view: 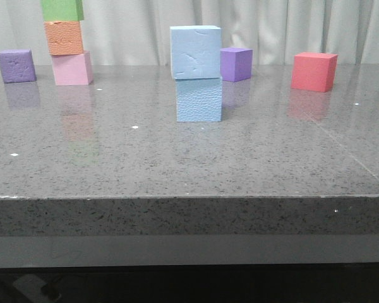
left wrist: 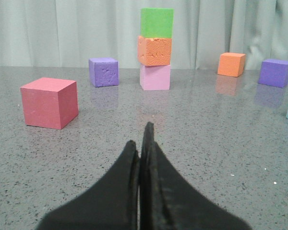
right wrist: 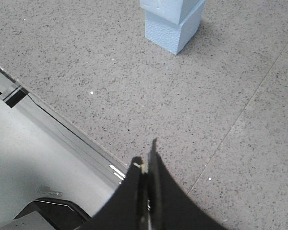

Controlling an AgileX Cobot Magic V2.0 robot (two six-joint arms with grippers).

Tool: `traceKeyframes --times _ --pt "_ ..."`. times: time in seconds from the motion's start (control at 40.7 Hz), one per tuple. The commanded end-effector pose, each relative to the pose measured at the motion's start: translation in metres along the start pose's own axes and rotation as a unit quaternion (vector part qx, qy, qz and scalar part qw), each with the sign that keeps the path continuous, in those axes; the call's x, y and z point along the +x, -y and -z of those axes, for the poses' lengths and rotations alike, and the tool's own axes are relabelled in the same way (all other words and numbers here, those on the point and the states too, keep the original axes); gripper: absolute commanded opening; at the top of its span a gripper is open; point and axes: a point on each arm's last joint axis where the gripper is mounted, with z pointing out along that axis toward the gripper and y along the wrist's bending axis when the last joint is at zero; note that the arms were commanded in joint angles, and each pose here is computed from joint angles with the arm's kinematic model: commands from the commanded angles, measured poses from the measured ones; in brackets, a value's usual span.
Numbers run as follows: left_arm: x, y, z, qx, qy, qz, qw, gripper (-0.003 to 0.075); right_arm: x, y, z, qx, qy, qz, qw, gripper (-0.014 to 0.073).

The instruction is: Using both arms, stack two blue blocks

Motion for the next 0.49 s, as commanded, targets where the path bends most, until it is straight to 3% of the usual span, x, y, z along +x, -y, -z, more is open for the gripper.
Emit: traceKeyframes --times 0.0,0.467 --pt "-0.0092 0.0005 0.0021 0.003 0.058 0.005 0.998 -0.0020 -0.0109 -0.0002 0.0073 0.002 0.043 0.005 0.999 -0.0119" --pt "-0.0107 -0.0029 0.0024 -0.030 0.066 -0.002 0.997 -0.0020 -0.0109 -0.0002 0.0073 0.002 0.043 0.005 0.999 -0.0119"
